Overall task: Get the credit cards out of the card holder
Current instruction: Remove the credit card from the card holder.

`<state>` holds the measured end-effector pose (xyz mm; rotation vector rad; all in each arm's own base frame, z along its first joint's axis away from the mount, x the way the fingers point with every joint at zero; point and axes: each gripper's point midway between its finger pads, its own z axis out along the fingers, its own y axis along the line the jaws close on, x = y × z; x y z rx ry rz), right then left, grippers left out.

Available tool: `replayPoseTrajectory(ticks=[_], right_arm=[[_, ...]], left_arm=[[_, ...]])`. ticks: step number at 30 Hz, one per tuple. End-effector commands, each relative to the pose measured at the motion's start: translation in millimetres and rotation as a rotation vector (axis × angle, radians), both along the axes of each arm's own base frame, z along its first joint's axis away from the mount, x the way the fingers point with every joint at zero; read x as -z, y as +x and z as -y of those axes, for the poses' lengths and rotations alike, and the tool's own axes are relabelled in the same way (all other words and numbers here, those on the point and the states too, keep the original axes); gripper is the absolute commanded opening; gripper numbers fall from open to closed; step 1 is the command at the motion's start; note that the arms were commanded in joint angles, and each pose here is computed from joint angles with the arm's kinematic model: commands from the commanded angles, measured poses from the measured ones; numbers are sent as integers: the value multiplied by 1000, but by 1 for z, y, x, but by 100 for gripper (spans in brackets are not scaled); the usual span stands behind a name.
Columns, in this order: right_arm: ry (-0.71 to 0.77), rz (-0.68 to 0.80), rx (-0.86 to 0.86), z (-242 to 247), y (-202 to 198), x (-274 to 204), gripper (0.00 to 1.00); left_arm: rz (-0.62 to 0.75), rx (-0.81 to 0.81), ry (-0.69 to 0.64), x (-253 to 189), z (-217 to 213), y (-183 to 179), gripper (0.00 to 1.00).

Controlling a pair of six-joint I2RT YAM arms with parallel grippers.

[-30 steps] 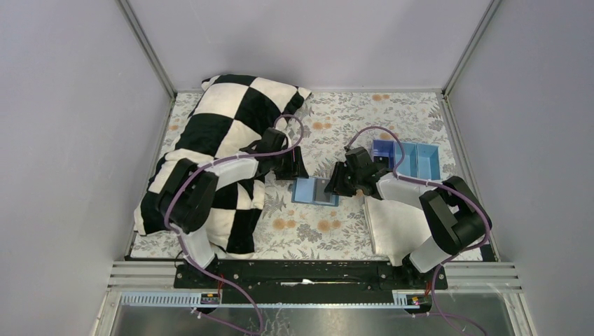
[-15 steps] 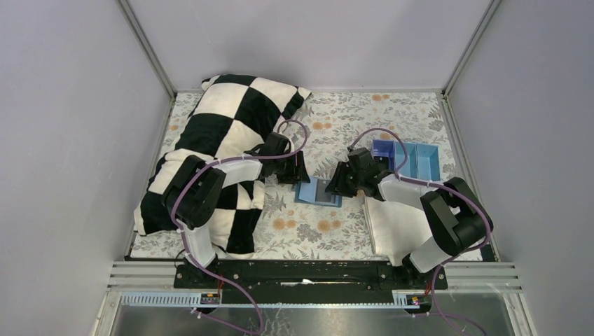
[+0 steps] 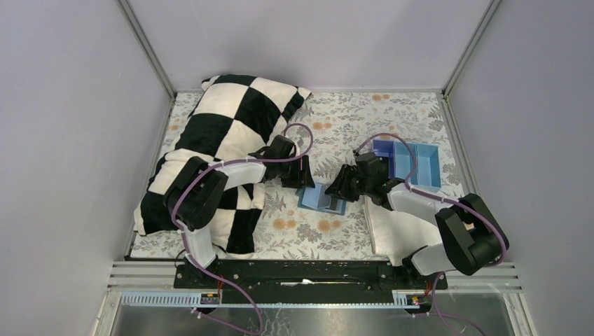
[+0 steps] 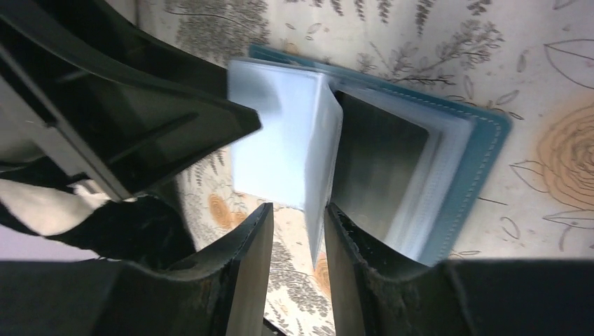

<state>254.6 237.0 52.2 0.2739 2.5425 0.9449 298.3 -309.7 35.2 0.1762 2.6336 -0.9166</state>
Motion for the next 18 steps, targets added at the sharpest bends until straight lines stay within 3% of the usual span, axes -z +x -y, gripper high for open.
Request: replayPoseTrajectory(ticks=[1,7,18], right_arm=[[107,62,-17,-16,6,-28,40],[113,49,-40,-23,10,-25,40],[145,56,-90,-47,20,-32,40]], left_arm=[[-3,60,-46,-29,12,-15,60],[100,23,-32,-69,5,1,67],[199,-83,-50,-119,-33,15,67]])
